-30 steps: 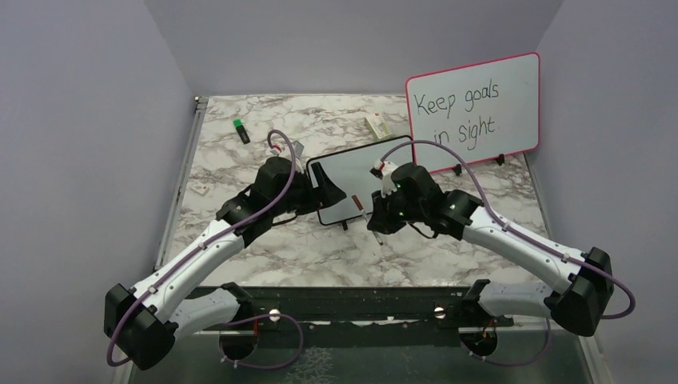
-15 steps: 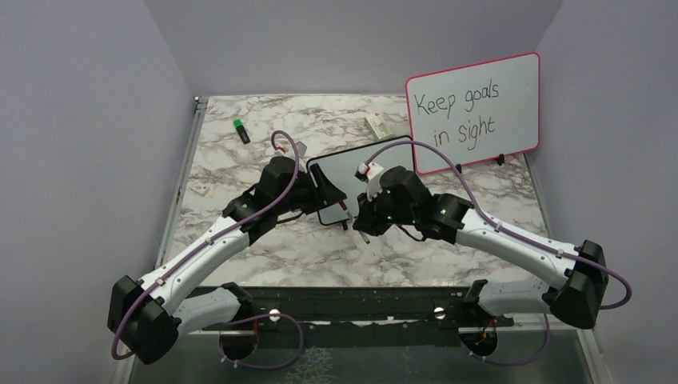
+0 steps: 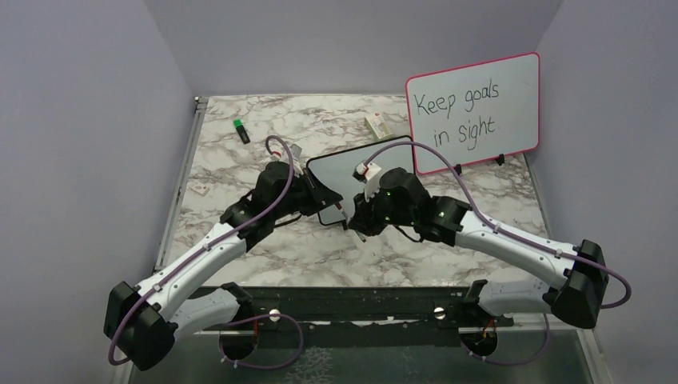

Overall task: Write a sentence on the whiteboard
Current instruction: Open the pen cap.

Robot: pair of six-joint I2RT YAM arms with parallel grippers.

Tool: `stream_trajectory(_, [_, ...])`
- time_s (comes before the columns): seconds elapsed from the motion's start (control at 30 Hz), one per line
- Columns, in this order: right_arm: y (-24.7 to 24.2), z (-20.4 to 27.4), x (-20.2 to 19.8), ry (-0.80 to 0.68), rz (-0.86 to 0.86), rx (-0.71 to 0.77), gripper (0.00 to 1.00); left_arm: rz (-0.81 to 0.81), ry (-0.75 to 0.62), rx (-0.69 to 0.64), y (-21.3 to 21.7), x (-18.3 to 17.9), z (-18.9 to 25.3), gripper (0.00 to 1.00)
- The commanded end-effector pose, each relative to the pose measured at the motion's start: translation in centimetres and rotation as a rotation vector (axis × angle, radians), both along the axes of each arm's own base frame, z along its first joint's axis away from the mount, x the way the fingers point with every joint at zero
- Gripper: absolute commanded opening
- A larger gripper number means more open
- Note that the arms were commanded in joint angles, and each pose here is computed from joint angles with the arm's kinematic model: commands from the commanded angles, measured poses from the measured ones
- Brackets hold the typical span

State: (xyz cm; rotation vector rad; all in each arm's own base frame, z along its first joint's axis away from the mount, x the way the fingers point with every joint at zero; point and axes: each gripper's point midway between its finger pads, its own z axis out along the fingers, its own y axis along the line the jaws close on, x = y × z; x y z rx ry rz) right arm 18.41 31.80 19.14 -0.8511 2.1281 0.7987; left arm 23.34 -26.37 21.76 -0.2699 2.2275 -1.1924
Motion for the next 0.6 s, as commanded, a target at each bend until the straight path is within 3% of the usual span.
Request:
stream_trajectory(0.0, [1.4, 2.7, 0.9, -0.079, -0.030, 0.155, 0.32, 0.048, 0.013, -0.055, 0.5, -0.4, 0.3, 0.00])
stream_trajectory(0.07, [1.2, 3.1, 1.1, -0.088, -0.066, 0.198, 0.34, 0.069, 0.018, -0.078, 0.7, -0.4, 0.5, 0.00])
stream_trajectory(0.13, [1.0, 3.7, 1.2, -0.099, -0.093, 0.250, 0.41, 0.090, 0.018, -0.101, 0.9, -0.5, 0.7, 0.00])
stream_trajectory(0.23, [0.5, 4.5, 1.3, -0.104, -0.144, 0.317, 0.62, 0.141, 0.024, -0.136, 1.5, -0.4, 1.0, 0.00])
stream_trajectory(0.37, [-0.1, 6.6, 1.6, -0.131, -0.206, 0.455, 0.77, 0.229, 0.024, -0.198, 2.8, -0.3, 1.6, 0.00])
stream_trajectory(0.57, [-1.6, 7.1, 1.8, -0.116, -0.311, 0.625, 0.85, 0.333, 0.013, -0.275, 4.4, 0.0, 2.6, 0.00])
